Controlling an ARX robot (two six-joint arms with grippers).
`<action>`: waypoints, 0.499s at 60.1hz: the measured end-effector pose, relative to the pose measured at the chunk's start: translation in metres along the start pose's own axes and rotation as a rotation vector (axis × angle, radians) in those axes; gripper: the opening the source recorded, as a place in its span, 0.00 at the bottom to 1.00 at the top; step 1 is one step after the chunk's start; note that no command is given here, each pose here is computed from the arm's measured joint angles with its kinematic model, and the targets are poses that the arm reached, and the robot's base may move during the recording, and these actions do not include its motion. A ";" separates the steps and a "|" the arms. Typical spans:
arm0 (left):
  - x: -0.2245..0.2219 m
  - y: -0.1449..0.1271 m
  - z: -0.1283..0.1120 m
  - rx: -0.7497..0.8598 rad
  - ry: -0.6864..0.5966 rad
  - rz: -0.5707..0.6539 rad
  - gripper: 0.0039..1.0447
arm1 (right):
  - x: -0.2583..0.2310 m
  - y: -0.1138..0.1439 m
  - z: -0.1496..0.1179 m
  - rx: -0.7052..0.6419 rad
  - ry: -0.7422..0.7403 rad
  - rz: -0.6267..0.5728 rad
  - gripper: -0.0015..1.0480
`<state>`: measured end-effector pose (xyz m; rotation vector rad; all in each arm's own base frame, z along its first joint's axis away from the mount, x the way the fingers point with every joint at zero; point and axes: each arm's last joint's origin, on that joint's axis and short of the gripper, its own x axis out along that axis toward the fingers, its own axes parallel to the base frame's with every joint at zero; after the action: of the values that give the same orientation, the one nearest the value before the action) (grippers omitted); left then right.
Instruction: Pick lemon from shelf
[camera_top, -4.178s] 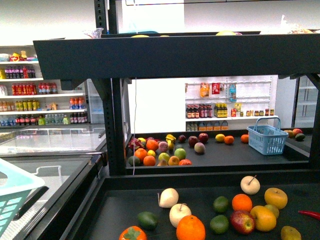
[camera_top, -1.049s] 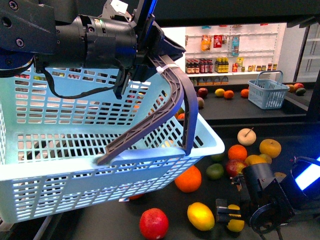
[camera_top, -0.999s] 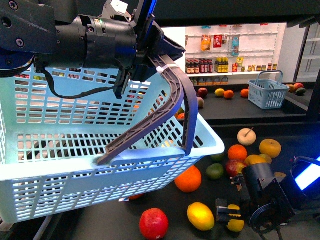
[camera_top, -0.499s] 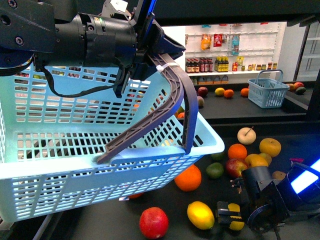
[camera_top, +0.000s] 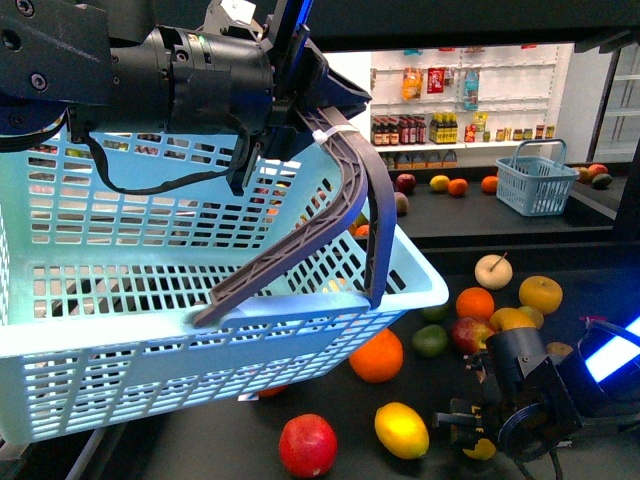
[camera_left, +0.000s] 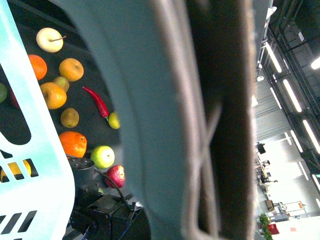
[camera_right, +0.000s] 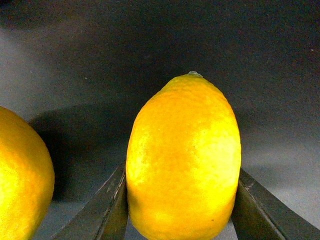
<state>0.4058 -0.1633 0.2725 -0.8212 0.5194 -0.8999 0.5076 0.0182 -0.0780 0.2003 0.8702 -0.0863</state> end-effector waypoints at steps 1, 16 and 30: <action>0.000 0.000 0.000 0.000 0.000 0.000 0.05 | -0.001 -0.001 0.000 0.009 0.000 -0.001 0.46; 0.000 0.000 0.000 0.000 0.000 0.000 0.05 | -0.051 -0.005 0.033 0.159 -0.103 0.018 0.46; 0.000 0.000 0.000 0.000 0.000 0.000 0.05 | -0.155 -0.001 0.110 0.331 -0.361 0.198 0.46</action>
<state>0.4058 -0.1633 0.2725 -0.8212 0.5194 -0.8999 0.4906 -0.0067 0.1093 0.5617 0.4687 -0.0782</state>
